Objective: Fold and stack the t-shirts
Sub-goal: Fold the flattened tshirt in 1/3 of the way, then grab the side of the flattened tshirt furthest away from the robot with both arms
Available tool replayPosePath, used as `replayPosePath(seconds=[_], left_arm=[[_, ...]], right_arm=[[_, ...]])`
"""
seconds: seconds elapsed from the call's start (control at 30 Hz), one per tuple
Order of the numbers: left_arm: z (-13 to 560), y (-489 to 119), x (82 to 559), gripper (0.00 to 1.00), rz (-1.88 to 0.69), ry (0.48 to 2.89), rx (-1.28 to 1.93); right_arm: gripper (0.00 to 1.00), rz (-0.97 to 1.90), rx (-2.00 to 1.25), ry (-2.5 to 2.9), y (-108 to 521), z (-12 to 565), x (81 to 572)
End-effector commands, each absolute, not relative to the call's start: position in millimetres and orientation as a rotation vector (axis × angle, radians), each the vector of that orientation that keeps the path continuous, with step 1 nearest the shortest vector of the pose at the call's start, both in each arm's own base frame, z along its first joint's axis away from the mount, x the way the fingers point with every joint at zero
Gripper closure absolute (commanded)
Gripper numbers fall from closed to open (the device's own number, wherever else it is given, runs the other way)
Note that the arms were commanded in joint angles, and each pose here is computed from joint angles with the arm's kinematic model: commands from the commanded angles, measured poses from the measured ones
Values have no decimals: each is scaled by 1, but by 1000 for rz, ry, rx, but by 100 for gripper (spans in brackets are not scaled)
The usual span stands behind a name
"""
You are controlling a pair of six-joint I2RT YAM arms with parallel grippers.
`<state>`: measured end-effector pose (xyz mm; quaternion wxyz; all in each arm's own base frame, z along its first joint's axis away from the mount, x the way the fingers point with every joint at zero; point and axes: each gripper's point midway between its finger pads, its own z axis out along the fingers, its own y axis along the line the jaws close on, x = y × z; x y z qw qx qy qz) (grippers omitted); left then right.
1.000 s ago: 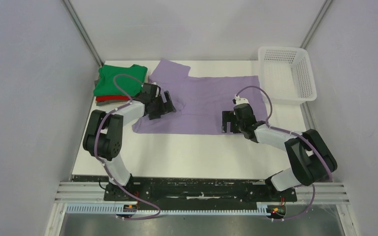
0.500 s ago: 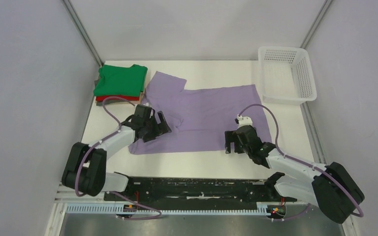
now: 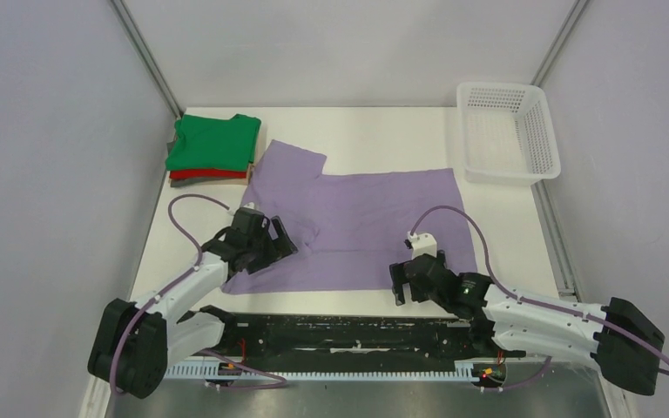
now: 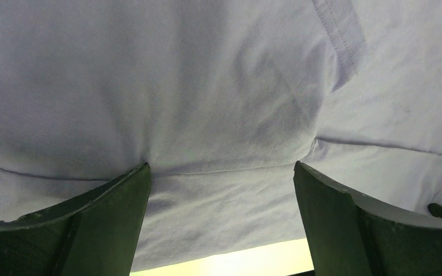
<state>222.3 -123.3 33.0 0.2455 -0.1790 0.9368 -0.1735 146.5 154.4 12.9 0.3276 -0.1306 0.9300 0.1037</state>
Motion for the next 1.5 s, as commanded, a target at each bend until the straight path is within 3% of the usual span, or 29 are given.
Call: replayPosePath(seconds=[0.0,0.67,1.17,1.3,1.47], left_arm=[[9,-95,173,0,-297,2688,-625],[40,-117,178,0,-527,2566,-659],[46,-105,172,0,-444,2568,-674],[57,-106,178,0,-447,2548,-652],[97,-102,196,0,-422,2471,-599]], right_arm=[[2,121,-367,2792,110,-28,67],[2,186,-302,2842,105,-14,47],[2,348,-288,2791,131,2,54],[2,269,-238,2685,129,17,79],[2,250,-171,2428,151,81,133]])
